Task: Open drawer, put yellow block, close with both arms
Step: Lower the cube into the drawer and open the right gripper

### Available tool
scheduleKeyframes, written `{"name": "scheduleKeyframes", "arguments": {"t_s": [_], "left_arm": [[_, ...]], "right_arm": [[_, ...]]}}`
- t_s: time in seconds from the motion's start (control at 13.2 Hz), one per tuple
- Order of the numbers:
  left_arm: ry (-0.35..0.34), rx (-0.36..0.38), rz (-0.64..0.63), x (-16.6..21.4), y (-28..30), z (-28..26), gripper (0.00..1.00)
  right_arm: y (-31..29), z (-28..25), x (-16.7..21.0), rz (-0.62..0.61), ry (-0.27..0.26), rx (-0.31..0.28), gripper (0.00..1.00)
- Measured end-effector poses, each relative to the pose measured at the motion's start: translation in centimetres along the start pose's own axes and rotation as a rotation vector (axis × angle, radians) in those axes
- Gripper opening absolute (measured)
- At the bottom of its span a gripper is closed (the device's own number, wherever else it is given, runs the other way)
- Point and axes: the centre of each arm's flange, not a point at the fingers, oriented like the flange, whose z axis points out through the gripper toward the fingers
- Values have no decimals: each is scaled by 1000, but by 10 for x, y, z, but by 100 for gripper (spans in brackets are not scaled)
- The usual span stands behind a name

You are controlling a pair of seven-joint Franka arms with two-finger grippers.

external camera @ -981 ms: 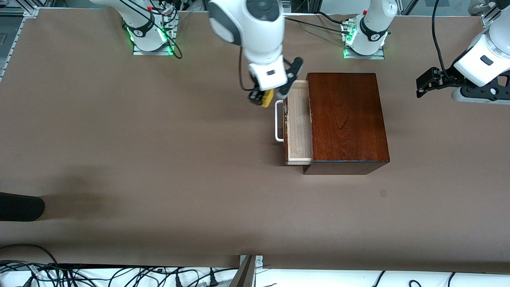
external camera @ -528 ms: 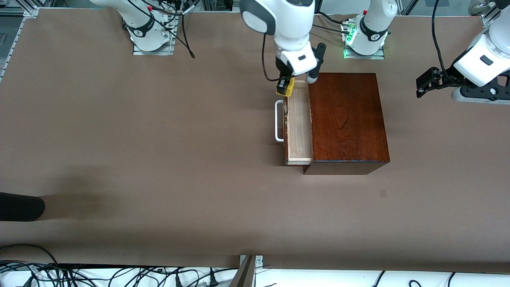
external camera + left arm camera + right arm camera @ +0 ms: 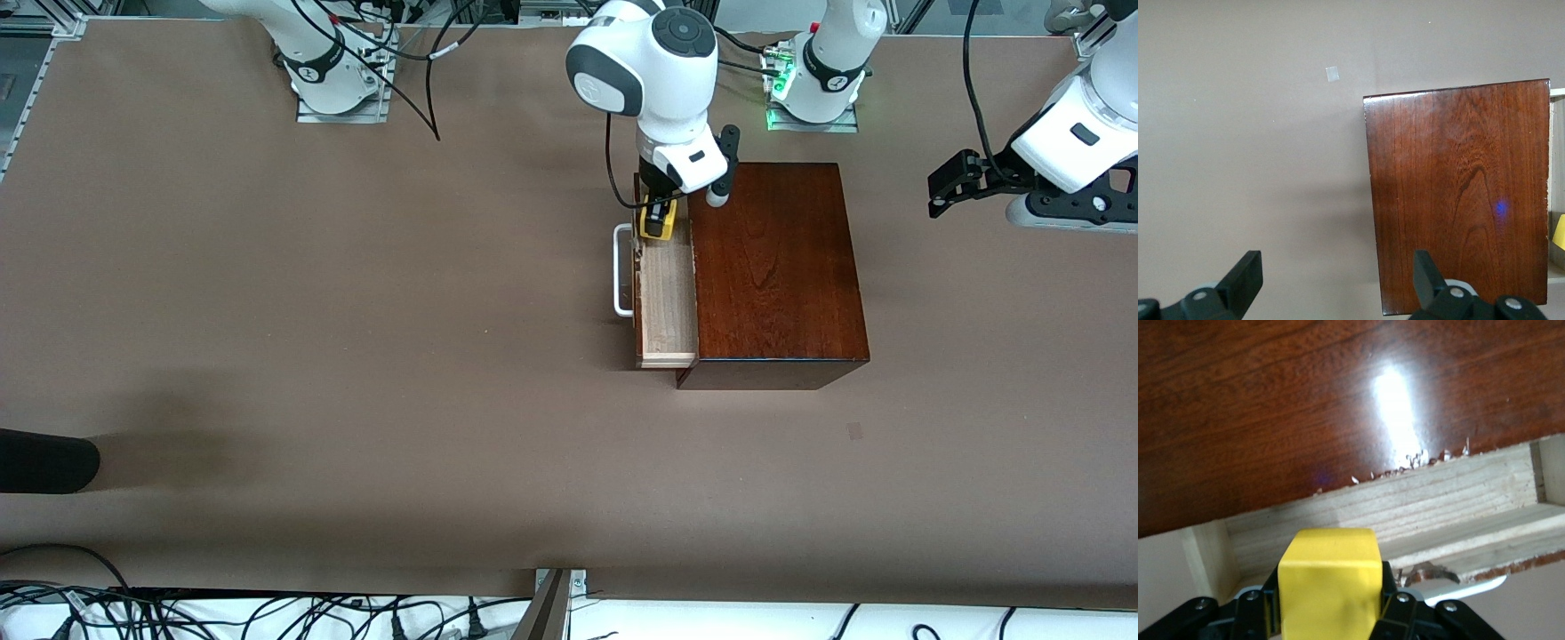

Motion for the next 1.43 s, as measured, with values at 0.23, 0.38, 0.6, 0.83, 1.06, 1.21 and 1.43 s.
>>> {"name": "scheduleKeyframes", "arguments": {"t_s": [0.23,0.38,0.6,0.83,1.06,1.21,1.43], "left_arm": [[0,0,0,0,0,0,100],[0,0,0,0,0,0,100],[0,0,0,0,0,0,100],[0,0,0,0,0,0,100],[0,0,0,0,0,0,100],[0,0,0,0,0,0,100],[0,0,0,0,0,0,100]], "right_arm": [[-1,5,5,-4,19,-5,56],[-2,12,9,-8,36,-9,56],[-5,22,12,-47,42,-21,56],[-7,30,12,-117,35,-34,56],[-7,32,12,-166,33,-35,56],[-7,38,12,-190,24,-32,56],[-5,48,9,-209,3,-29,56]]}}
